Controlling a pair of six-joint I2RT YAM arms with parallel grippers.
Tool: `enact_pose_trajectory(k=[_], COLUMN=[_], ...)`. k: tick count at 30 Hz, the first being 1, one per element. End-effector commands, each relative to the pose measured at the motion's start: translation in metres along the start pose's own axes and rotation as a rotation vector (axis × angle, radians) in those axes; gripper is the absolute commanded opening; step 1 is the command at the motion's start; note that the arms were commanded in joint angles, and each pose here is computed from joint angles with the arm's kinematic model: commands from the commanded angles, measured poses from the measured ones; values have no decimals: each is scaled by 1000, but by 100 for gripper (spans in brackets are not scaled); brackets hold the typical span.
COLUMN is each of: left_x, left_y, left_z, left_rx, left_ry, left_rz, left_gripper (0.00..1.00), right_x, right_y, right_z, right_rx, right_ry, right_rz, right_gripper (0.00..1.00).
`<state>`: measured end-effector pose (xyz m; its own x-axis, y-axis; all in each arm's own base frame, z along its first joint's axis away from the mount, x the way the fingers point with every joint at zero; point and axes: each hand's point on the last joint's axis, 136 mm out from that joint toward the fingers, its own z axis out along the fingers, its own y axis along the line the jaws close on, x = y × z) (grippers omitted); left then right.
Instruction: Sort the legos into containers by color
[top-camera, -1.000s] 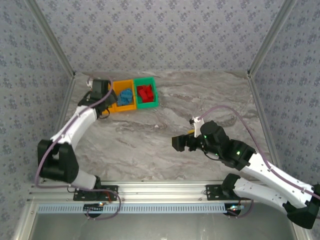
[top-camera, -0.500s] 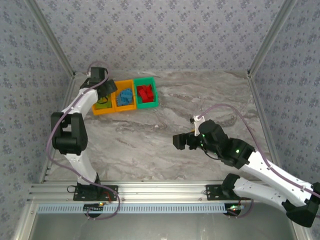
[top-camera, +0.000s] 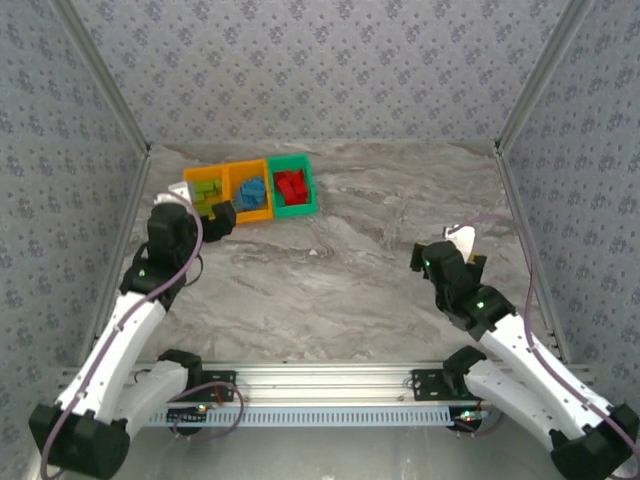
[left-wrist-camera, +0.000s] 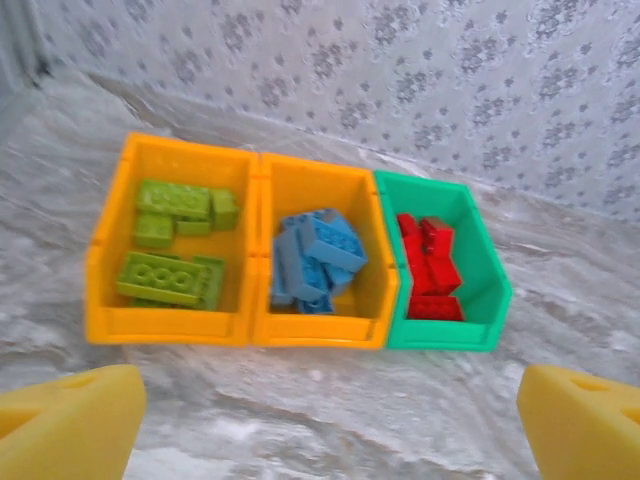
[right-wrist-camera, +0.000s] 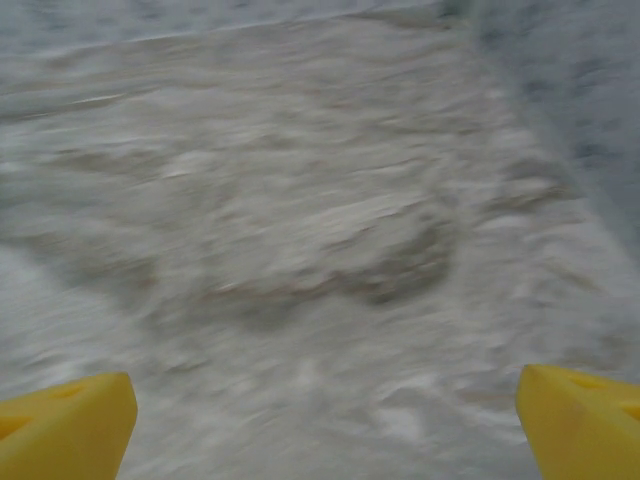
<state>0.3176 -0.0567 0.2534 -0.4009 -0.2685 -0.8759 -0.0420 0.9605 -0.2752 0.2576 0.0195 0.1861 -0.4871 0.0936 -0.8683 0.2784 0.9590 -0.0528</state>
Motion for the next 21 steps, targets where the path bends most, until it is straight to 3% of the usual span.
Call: enact_pose_trajectory(k=[1,6,9,10,13,15,17,21], left_x=[24,48,57,59,63,65,69,73], left_y=[30,69,81,85,93,97,99,97], left_z=[8,19,25,27,34,38,43,50], left_rx=[-118,-288,-317,-321,-326,-330,-317,-275], left_ry=[-14,-52,-80,-89,-98,-99,-90,-111], left_rz=[139,270,277,272,259,243,237,233], left_gripper=[99,99,99,99,99,99,99,99], right_x=[-9,22,22,27,4,21,17,21], right_y=[-32,-47,-46,-43,-32,-11,-15,-12], right_z=[27,91,123,132,152,170,164,170], right_rx=[186,180,151,129,69,-60,-36,-83], right_ry=[-100,-36,-51,-5,-102,-112,-193,-122], right_rz=[-54,-2,-9,-16,-5,-65,-49,-49], right_gripper=[100,100,100,100,99,100,100,100])
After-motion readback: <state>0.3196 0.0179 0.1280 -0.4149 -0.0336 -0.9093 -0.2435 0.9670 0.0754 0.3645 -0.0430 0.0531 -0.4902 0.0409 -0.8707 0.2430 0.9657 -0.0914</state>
